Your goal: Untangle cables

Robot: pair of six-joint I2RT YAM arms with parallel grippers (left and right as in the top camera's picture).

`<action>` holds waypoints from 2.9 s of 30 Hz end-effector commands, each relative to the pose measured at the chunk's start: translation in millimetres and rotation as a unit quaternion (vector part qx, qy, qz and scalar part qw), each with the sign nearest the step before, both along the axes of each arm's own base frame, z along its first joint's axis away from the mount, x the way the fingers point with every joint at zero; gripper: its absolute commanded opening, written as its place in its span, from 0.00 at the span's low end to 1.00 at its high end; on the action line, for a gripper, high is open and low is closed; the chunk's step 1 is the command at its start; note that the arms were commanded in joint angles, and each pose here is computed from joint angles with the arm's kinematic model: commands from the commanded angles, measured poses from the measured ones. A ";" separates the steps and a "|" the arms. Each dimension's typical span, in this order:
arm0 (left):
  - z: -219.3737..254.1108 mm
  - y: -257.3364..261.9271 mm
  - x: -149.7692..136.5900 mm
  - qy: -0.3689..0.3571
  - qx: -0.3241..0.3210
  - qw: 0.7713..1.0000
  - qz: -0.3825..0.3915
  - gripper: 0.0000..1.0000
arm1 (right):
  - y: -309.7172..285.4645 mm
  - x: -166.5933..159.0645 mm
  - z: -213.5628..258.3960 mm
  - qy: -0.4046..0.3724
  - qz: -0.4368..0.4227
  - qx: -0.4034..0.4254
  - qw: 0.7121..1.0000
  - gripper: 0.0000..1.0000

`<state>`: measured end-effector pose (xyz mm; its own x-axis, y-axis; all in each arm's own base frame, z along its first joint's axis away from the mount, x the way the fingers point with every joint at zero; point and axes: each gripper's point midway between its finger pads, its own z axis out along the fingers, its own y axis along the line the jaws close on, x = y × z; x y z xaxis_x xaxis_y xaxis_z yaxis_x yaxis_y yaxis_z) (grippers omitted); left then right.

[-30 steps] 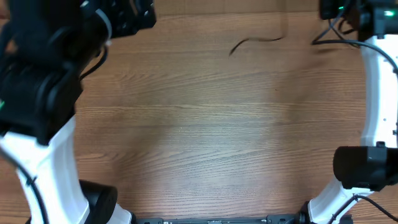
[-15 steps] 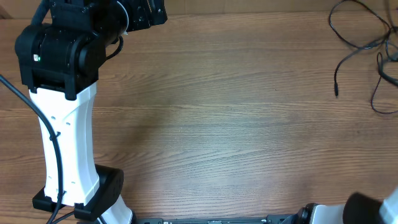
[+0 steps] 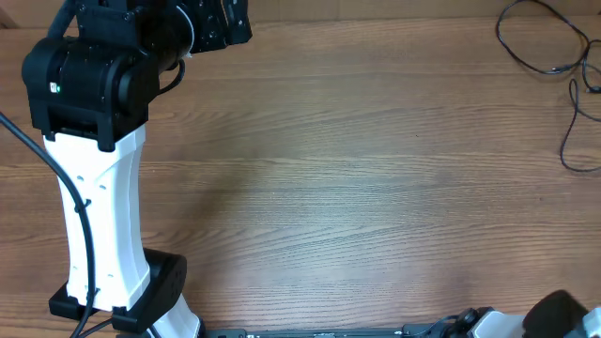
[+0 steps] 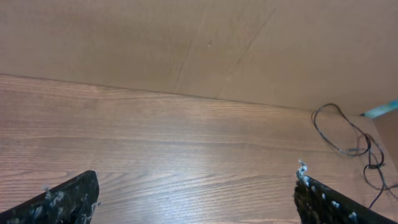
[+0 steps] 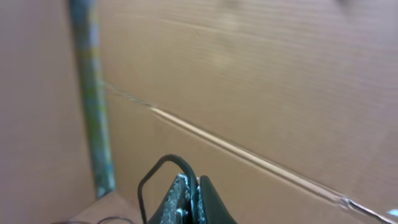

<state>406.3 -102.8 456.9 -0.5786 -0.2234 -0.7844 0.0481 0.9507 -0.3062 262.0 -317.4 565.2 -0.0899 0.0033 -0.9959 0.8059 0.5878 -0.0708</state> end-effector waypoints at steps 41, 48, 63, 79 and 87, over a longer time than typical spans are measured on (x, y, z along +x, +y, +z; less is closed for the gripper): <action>-1.3 -12.8 -4.7 -0.004 0.027 0.999 -0.038 1.00 | -136.9 -36.0 -422.7 -0.176 -0.218 0.591 0.757 0.04; -3.2 -14.5 -6.5 0.000 0.028 0.999 -0.041 1.00 | -91.2 -6.2 -484.9 -0.111 -0.220 0.604 0.758 0.04; -9.4 -13.2 -9.9 0.014 0.036 0.998 -0.043 1.00 | -28.4 88.0 -390.5 -0.079 0.157 0.560 0.810 1.00; -40.0 -16.7 4.8 0.050 0.076 0.994 -0.065 1.00 | 149.8 84.4 -45.0 -0.124 0.435 0.086 0.888 1.00; -38.0 -17.7 8.0 0.040 0.086 0.993 -0.073 1.00 | 326.3 27.7 -30.8 -0.038 0.719 -0.132 0.681 1.00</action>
